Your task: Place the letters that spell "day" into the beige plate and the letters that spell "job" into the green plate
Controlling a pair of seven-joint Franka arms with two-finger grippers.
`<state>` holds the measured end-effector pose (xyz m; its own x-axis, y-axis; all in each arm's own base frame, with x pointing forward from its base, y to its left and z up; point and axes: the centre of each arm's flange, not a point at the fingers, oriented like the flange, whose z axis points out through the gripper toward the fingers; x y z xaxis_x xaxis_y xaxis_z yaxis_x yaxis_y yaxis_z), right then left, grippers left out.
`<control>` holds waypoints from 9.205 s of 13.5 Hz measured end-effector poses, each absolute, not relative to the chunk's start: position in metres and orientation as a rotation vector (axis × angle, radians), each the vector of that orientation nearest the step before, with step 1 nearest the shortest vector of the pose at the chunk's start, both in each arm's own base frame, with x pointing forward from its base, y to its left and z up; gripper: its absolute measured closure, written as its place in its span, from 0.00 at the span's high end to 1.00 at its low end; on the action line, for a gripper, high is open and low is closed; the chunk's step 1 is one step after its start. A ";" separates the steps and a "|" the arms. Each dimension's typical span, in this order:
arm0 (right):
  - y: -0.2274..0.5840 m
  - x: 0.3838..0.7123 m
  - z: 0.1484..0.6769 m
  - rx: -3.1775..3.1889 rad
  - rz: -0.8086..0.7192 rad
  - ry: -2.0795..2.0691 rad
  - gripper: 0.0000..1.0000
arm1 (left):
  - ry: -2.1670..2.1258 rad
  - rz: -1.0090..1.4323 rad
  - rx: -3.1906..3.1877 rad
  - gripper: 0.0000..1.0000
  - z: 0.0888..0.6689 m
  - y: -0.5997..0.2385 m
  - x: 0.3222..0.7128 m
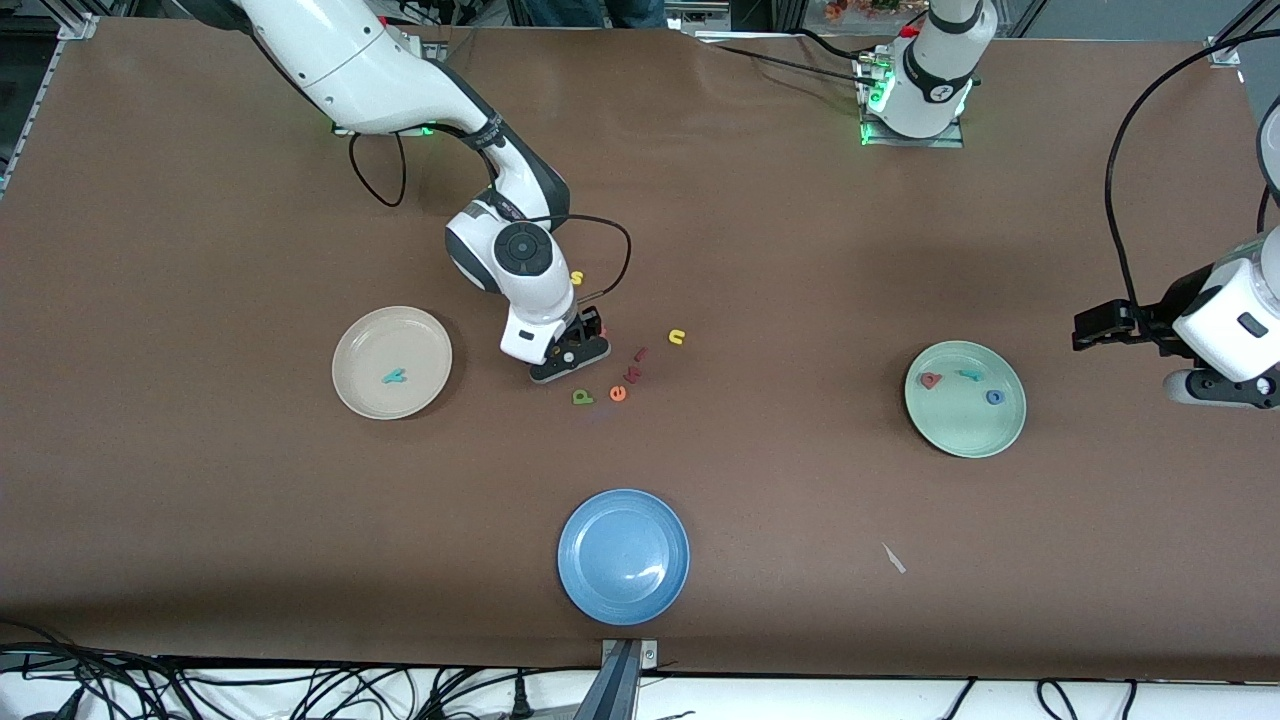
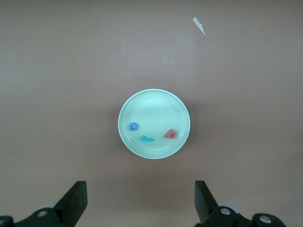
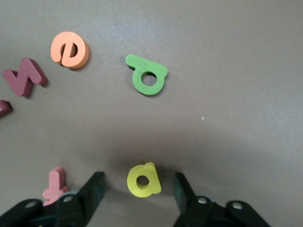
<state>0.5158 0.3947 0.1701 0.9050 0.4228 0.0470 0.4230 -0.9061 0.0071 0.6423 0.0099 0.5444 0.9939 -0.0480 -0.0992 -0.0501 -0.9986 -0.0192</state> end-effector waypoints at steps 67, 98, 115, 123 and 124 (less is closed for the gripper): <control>0.358 0.607 0.197 -3.142 -0.063 -0.264 0.37 | 0.069 0.160 -3.115 1.00 0.543 0.013 0.642; 0.154 0.580 0.506 -3.203 0.014 -0.250 1.00 | 0.072 0.161 -3.115 1.00 0.542 0.012 0.642; 0.054 0.585 0.581 -3.173 0.081 -0.154 1.00 | 0.072 0.162 -3.115 1.00 0.542 0.012 0.642; 0.054 0.588 0.574 -3.168 0.098 -0.152 1.00 | 0.072 0.162 -3.115 1.00 0.542 0.012 0.642; 0.054 0.588 0.574 -3.168 0.099 -0.152 1.00 | 0.072 0.162 -3.115 1.00 0.542 0.012 0.642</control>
<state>0.5880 0.0544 0.5738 0.9934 0.0948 -0.0640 0.0968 -0.9949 0.0290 0.6420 0.0120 0.5423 0.9936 -0.0449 -0.1040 -0.0472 -0.9987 -0.0193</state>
